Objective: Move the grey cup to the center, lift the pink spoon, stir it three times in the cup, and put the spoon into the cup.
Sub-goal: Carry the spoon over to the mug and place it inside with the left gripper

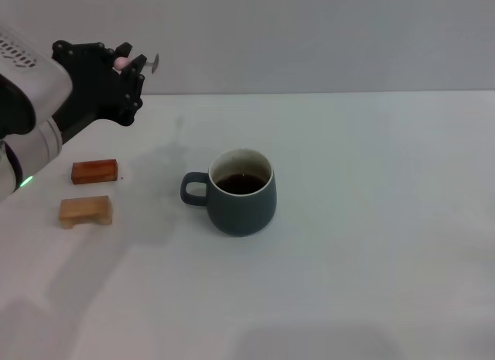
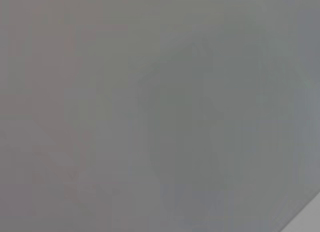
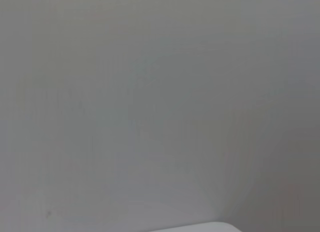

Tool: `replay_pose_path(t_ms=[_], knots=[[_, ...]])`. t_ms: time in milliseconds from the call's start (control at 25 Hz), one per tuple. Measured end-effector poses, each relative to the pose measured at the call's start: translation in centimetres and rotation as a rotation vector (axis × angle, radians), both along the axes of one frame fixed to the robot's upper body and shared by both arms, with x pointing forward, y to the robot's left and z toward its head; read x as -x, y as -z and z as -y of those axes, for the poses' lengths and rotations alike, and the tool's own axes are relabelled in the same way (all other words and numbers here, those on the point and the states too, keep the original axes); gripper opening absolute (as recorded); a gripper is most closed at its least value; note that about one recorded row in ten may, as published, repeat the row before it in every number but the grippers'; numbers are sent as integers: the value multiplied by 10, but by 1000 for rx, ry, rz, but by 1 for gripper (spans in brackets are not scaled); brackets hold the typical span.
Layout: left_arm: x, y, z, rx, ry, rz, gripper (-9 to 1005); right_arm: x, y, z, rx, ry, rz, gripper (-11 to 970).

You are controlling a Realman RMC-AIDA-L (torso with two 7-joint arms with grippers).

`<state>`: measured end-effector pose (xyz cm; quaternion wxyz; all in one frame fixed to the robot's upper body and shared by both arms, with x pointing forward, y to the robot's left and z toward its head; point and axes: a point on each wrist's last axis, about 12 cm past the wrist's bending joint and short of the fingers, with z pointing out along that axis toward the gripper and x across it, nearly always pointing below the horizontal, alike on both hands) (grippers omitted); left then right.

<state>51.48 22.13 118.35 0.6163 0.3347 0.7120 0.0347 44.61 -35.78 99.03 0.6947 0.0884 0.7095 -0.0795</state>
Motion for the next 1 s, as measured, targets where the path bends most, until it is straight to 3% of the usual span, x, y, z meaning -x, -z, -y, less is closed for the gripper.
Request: replay_pose_path(t_ms=[280, 600, 680, 1000], knots=[[-1, 1, 11, -75, 23, -18, 146, 1, 1, 1, 0, 5, -7, 0], [-7, 1, 11, -80, 17, -29, 147, 1, 1, 1, 0, 6, -8, 0], [-19, -3, 5, -45, 14, -30, 147, 1, 1, 1, -1, 6, -9, 0], [-23, -23, 3, -49, 64, -29, 147, 1, 1, 1, -1, 7, -9, -1]])
